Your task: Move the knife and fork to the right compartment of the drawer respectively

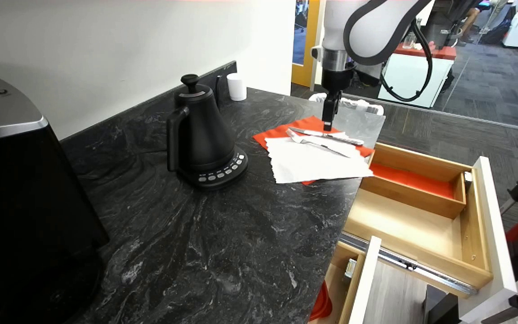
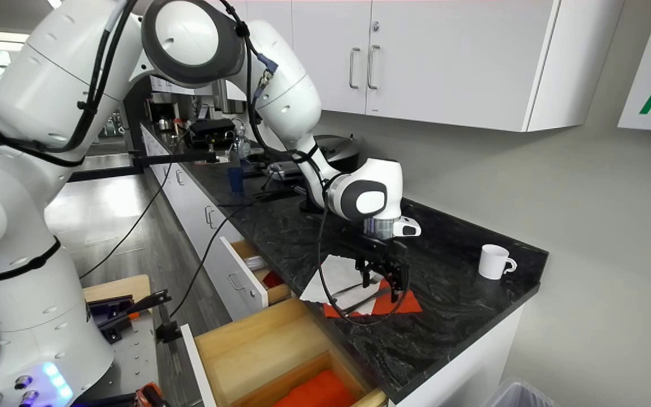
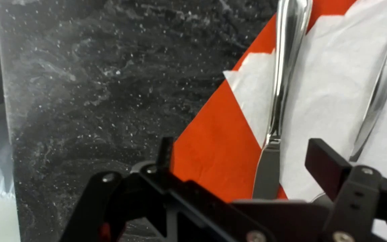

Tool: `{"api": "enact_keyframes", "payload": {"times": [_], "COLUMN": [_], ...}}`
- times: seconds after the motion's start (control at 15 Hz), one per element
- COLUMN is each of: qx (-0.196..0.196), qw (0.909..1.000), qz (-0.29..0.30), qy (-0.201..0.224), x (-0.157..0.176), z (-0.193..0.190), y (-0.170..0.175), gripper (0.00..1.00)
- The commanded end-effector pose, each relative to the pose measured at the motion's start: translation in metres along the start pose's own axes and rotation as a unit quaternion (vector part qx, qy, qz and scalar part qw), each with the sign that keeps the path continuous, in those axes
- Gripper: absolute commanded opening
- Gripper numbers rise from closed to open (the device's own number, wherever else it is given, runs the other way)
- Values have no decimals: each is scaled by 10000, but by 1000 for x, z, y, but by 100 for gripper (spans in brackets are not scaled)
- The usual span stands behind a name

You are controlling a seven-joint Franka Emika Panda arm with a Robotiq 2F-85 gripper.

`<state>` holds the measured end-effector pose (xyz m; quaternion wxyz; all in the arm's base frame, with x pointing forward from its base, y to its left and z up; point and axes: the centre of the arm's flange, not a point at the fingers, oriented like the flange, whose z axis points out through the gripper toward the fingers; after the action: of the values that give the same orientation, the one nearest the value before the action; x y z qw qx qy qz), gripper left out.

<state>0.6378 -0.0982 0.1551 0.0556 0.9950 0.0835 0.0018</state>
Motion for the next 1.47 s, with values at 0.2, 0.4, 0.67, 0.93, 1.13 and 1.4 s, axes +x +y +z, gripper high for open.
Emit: {"api": "enact_keyframes", "payload": {"times": [0.2,0.4,0.67,0.93,1.13,1.4], "qx": [73,270,462,406,496,592], "qw": [9971,9974,9971,9985,9984,9960], "qz": [32,93,70,149,264,466], "qy": [759,664,599,329,1,-485], "x": [21,25,26,25,22,24], "z": [21,17,8,7,6,9], "y": [19,15,2,-2,0,8], "gripper": [100,100,100,100,99,100]}}
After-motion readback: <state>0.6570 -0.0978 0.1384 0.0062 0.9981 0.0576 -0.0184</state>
